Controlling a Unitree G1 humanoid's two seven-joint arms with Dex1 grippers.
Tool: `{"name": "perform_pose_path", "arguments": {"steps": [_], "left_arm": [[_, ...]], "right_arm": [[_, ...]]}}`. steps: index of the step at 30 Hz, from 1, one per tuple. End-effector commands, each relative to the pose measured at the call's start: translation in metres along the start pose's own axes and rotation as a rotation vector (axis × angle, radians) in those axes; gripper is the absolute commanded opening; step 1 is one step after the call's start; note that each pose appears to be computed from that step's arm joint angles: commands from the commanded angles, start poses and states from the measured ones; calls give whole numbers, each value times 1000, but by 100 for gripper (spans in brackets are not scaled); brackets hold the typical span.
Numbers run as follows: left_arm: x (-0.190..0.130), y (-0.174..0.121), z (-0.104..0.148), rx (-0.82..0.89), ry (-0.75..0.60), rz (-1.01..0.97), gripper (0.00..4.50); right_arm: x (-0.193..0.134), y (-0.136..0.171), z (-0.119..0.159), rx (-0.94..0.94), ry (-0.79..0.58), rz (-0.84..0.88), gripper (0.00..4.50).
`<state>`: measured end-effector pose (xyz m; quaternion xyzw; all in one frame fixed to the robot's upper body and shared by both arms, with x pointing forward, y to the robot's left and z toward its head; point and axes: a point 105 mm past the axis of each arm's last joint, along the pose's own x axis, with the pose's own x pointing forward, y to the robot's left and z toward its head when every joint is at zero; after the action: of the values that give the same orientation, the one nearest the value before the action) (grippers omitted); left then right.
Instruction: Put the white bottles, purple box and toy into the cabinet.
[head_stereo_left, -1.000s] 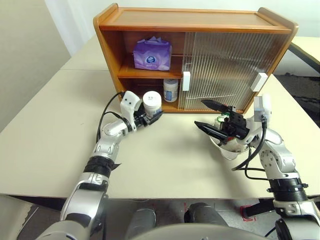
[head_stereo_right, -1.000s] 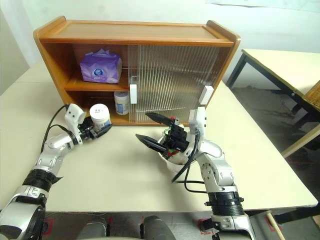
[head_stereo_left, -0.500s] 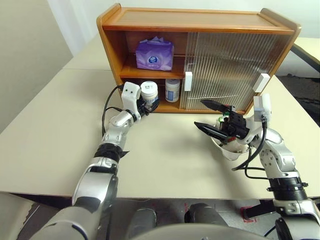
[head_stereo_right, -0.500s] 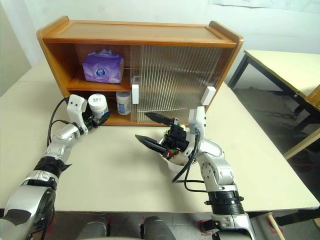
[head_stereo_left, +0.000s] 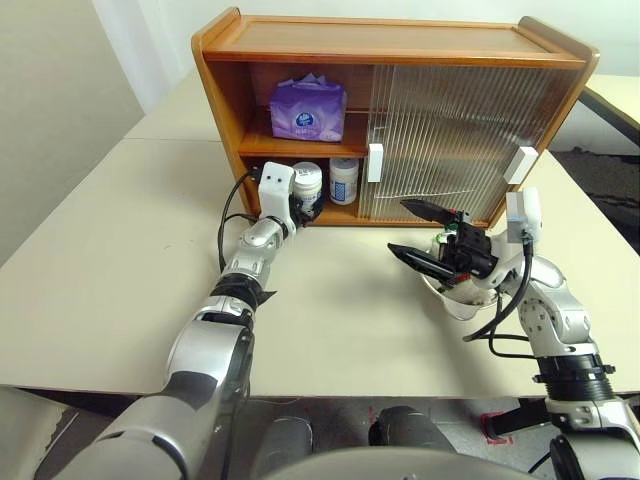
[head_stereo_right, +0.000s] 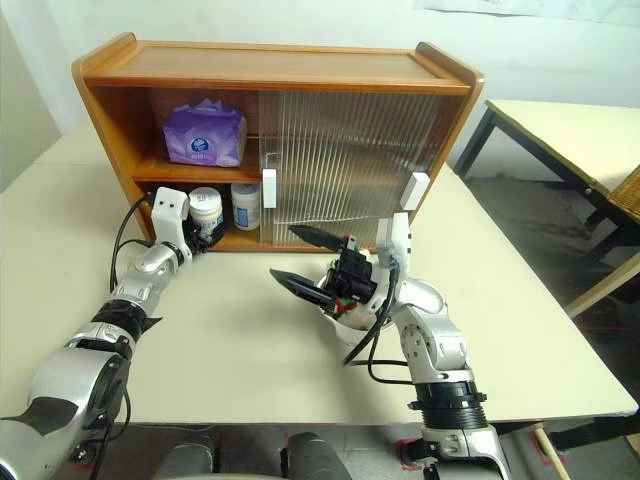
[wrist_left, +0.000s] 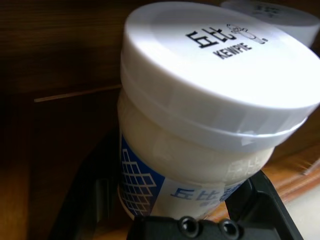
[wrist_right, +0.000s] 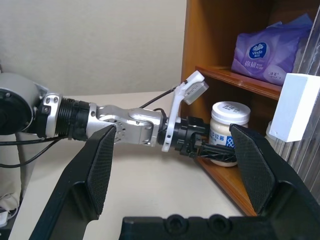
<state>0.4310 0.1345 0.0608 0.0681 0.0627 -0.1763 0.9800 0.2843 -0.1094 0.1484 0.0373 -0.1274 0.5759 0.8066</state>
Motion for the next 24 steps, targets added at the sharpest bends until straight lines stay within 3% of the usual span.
{"name": "perform_pose_path", "arguments": {"steps": [1,24], "left_arm": [[4,3,6,4,-4,25,315],[10,12,8,-72,18,122,315]], "right_arm": [[1,-1,0,-7,8,2,450],[3,-4,2,-14,3,7,450]]}}
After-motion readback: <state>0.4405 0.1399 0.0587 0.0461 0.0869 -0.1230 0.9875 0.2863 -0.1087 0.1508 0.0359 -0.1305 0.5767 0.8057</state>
